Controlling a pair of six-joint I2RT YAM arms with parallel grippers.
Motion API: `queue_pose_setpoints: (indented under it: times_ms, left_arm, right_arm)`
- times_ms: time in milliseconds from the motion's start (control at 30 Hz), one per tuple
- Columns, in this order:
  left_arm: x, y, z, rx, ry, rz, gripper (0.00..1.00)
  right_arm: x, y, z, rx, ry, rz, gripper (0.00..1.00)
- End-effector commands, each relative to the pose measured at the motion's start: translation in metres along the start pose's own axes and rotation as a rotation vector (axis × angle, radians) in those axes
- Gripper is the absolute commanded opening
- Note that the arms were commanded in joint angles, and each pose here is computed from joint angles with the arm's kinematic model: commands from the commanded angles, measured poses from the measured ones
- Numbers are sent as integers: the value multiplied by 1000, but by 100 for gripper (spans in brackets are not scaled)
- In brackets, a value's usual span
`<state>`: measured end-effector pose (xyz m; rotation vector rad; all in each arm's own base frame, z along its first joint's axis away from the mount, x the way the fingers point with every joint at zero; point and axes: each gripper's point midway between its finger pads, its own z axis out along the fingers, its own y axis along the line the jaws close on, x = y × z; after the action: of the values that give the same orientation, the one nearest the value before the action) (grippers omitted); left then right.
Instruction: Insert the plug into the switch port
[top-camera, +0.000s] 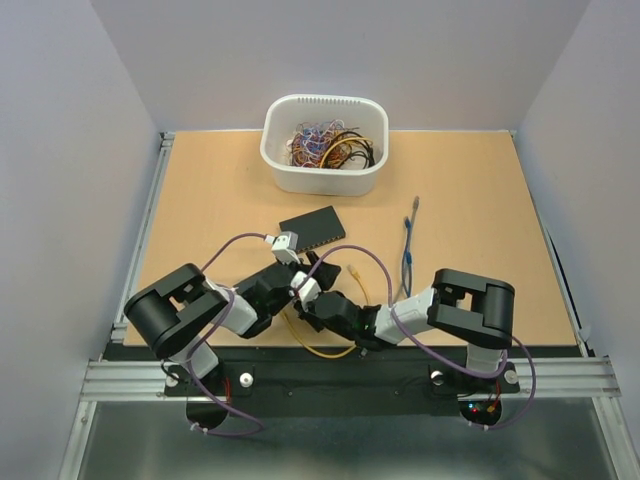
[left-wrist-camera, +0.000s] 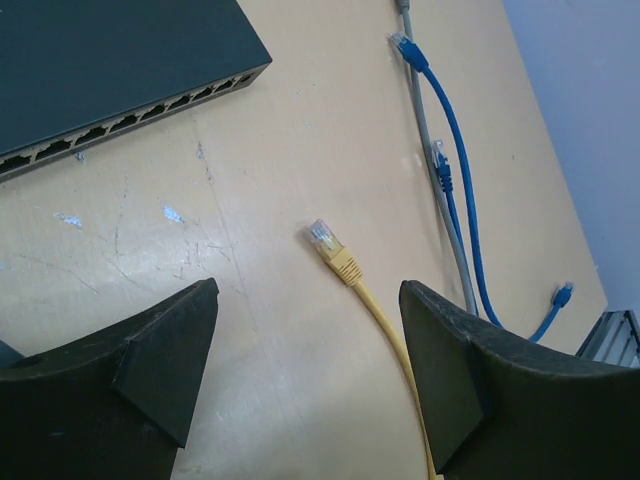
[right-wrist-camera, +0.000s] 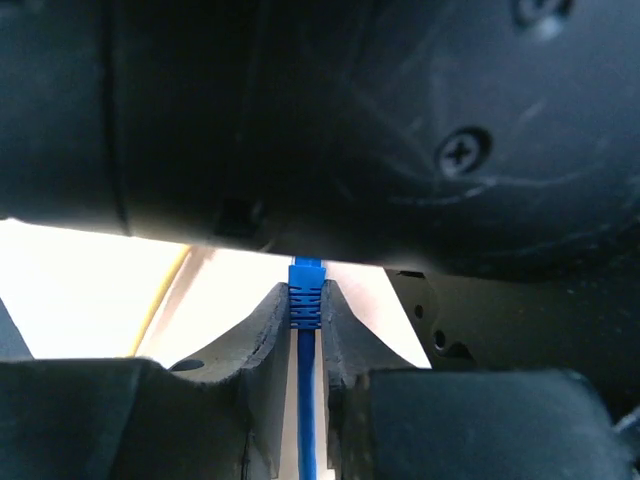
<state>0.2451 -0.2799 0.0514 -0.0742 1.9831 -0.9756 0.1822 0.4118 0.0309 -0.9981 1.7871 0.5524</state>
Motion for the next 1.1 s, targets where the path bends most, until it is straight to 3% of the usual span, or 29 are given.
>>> queue_pose_setpoints:
  times_ms: [0, 200, 367, 700, 800, 1067]
  left_arm:
    - [140, -1, -73, 4, 598, -76, 86]
    - [118, -2, -67, -53, 525, -50, 86]
    - [88, 5, -61, -106, 458, -28, 87]
    - [-46, -3, -60, -127, 137, 34, 90]
    - [-76, 14, -62, -182, 56, 26, 93]
    - [-92, 79, -54, -363, 20, -38, 93]
  right_arm:
    - [-98, -13, 5, 20, -315, 130, 1]
    - [-65, -39, 0, 172, -261, 208, 0]
    - [-57, -40, -3, 172, -247, 232, 0]
    - [-39, -47, -25, 184, -228, 279, 0]
    - [-34, -48, -32, 185, -222, 294, 0]
    - [-19, -51, -49, 183, -205, 323, 0]
